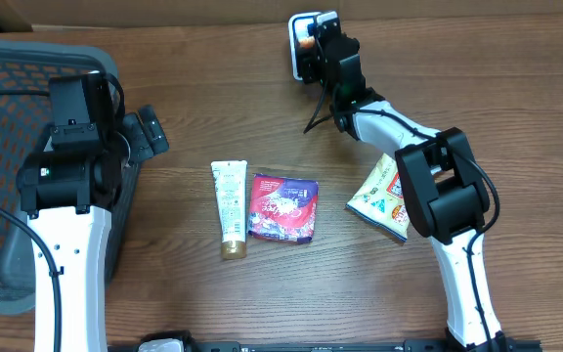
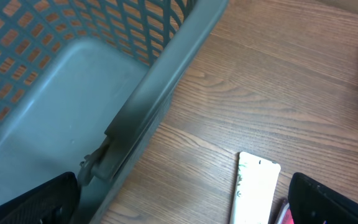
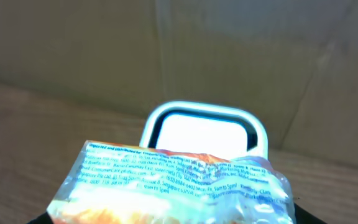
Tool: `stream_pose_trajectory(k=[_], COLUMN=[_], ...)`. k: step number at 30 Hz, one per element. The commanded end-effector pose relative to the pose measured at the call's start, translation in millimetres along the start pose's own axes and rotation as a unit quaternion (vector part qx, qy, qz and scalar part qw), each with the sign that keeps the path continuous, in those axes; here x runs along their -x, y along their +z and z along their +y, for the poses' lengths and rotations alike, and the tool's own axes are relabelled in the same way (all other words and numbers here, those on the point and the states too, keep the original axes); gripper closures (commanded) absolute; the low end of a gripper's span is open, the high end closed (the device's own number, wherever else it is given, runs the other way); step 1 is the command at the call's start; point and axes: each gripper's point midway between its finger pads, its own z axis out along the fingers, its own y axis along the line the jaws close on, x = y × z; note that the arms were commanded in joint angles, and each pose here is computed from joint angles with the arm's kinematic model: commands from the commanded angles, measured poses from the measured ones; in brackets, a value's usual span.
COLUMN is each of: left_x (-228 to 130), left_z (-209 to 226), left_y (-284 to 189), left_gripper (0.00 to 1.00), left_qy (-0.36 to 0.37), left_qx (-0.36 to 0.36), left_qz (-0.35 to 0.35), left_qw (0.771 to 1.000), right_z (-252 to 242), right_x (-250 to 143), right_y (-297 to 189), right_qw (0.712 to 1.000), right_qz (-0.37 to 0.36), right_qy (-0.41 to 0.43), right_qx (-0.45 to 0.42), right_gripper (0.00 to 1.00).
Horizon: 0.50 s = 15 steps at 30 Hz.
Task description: Scan the item barcode
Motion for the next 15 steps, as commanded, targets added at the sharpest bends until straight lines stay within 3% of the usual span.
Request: stream_pose_trajectory(k=[1,6,8,11,15], left_x=[3.5,3.5,3.5,3.5,3.5], left_z=[-2.4,-2.4,-2.5,-2.4,-2.4], left_y=[-6.3,-6.3,-6.3,-6.3,-6.3], left_gripper=[0.00,0.00,0.00,0.00,0.00], left_qy=[-0.006,-0.006,-0.006,-0.006,-0.006], left_qx=[-0.009,-0.009,-0.010,-0.009,-0.009], left_qz=[-0.007,-0.007,-0.007,-0.007,-0.007], left_qw=[1.000,1.000,1.000,1.000,1.000], right_z=[-7.3,-33.7,-65.9,-108.6,-178.4], right_x=[106.3,146.2,152.0,131.8,71.2], right_y=[-49.0,-105.9,-148.8,-195.4,-251.6], right_qw=[0.997,0.994,0.984,0.963,0.914], right_qz=[-0.069,-0.031,0.017,0.099,0.242], right_qy=[-0.012,-0.060,-0.067,-0.054,-0.017], right_qx=[-0.019,-0.086,-0.166,-0.246,-0.327], right_gripper=[0.34,0.31,0.34,0.34,0.30])
